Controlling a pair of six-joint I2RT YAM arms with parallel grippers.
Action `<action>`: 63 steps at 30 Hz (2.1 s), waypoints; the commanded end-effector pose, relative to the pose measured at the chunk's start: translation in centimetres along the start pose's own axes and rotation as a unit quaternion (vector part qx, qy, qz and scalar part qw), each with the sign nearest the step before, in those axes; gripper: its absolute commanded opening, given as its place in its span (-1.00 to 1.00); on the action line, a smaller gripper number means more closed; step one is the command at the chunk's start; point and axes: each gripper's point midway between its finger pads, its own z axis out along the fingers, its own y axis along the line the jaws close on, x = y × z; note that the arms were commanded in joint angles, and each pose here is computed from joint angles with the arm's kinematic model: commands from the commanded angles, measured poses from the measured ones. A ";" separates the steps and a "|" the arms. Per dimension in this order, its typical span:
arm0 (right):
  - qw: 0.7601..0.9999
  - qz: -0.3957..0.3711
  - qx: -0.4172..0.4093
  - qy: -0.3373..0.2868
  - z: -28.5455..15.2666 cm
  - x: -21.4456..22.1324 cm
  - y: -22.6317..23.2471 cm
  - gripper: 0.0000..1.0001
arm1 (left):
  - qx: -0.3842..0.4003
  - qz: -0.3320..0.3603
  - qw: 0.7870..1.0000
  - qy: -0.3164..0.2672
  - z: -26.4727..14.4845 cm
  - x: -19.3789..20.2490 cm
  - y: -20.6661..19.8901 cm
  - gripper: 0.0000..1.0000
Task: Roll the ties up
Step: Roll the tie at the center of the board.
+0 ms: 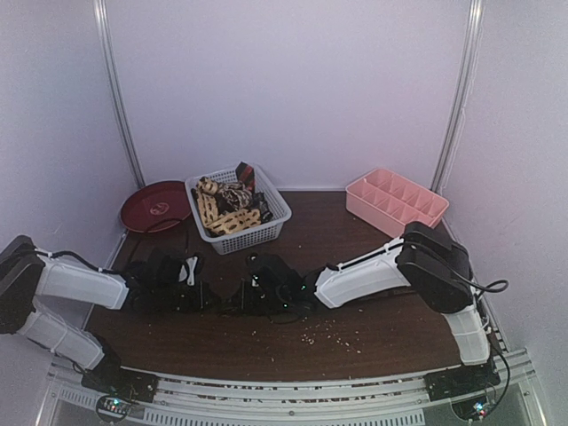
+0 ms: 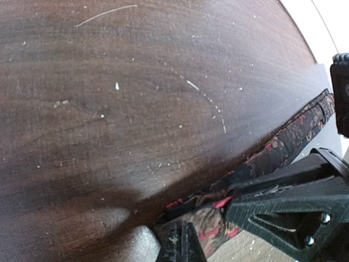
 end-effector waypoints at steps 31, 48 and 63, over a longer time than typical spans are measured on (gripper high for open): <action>0.996 -0.070 0.050 -0.020 -1.8 -1.6 -2.5 -0.90 | 0.065 -0.002 0.998 0.024 2.0 1.4 -2.1 -0.88; 0.993 -0.095 0.068 -0.036 -3.7 -2.4 -0.9 -0.72 | 0.051 -0.002 0.999 0.014 2.2 0.9 -1.9 -0.87; 0.984 -0.119 0.129 0.006 -0.8 -0.1 -4.0 -0.91 | 0.040 0.003 0.999 0.009 1.8 0.0 -2.2 -0.87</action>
